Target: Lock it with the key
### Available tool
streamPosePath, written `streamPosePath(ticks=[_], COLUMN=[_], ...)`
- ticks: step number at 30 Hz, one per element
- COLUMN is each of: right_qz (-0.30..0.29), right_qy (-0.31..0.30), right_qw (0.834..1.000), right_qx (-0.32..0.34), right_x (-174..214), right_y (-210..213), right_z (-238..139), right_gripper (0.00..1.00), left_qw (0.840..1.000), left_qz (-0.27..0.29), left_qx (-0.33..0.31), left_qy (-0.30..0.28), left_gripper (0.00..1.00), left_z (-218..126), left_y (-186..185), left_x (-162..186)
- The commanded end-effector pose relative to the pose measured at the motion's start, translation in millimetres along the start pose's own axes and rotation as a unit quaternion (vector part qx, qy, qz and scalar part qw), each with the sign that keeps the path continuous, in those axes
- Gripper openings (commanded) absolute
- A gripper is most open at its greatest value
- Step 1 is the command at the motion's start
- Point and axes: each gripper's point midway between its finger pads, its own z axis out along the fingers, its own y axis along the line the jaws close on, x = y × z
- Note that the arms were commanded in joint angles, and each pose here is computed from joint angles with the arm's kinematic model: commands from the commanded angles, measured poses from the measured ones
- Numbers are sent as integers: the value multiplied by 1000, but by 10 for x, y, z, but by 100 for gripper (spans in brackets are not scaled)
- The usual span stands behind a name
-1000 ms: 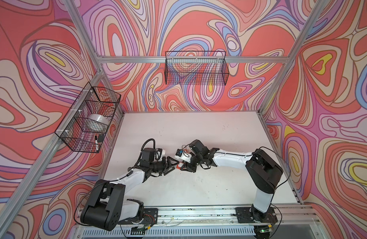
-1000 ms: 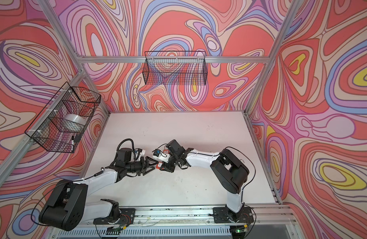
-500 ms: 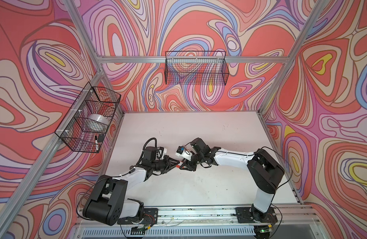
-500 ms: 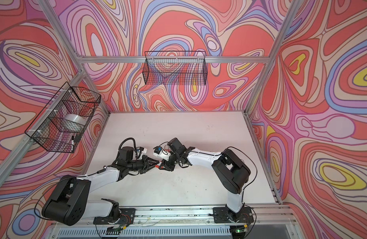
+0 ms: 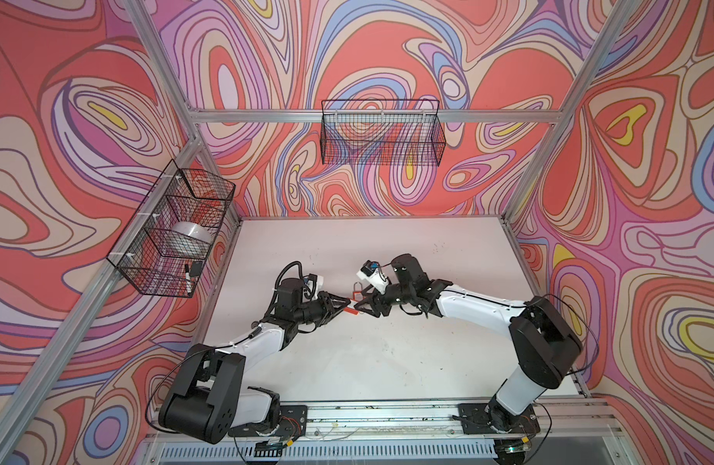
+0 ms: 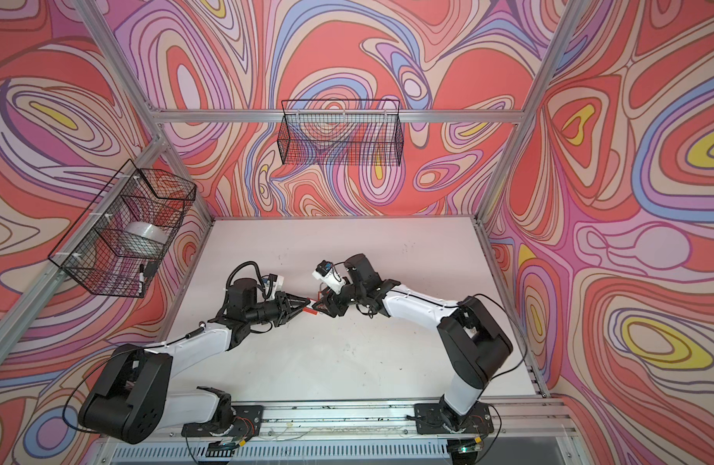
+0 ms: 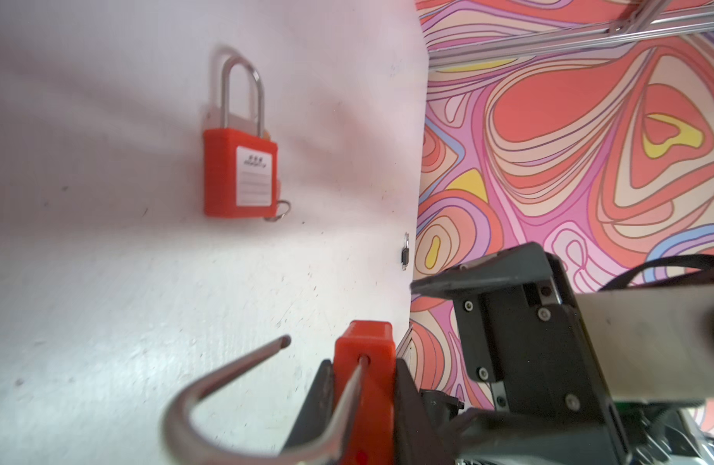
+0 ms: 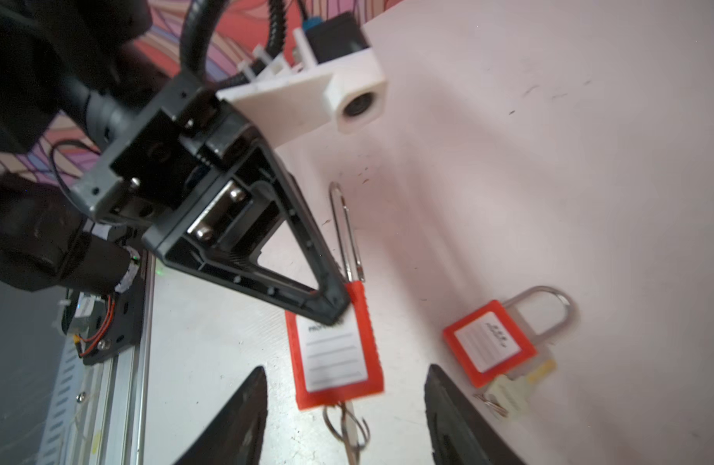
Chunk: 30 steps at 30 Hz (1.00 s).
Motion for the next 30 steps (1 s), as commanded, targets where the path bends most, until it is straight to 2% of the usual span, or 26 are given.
streamPosePath(ticks=[1, 3, 7, 12, 15, 21, 30], right_qz=[104, 163, 273, 305, 319, 326, 333], right_qy=[-96, -125, -151, -203, -209, -202, -192], right_qw=[990, 979, 947, 921, 913, 909, 900], right_qx=[-16, -13, -77, -131, -142, -163, -207], right_x=[-360, -435, -584, -755, -787, -861, -999], right_y=[-180, -382, -447, -360, -354, -321, -239], right_z=[-303, -423, -472, -563, -562, -487, -182], right_gripper=[65, 64, 64, 64, 64, 64, 61], left_qw=[992, 987, 971, 957, 953, 954, 957], left_qz=[75, 94, 118, 123, 120, 119, 118], left_qx=[88, 119, 194, 246, 260, 260, 250], left_qy=[-51, -60, -83, -96, -99, -90, -91], left_gripper=[5, 5, 6, 6, 6, 5, 5], left_z=[-17, -14, -45, -19, 7, 46, 16], left_y=[-671, -843, -1146, -1336, -1390, -1407, -1366], left_x=[-342, -419, -561, -716, -786, -805, -760])
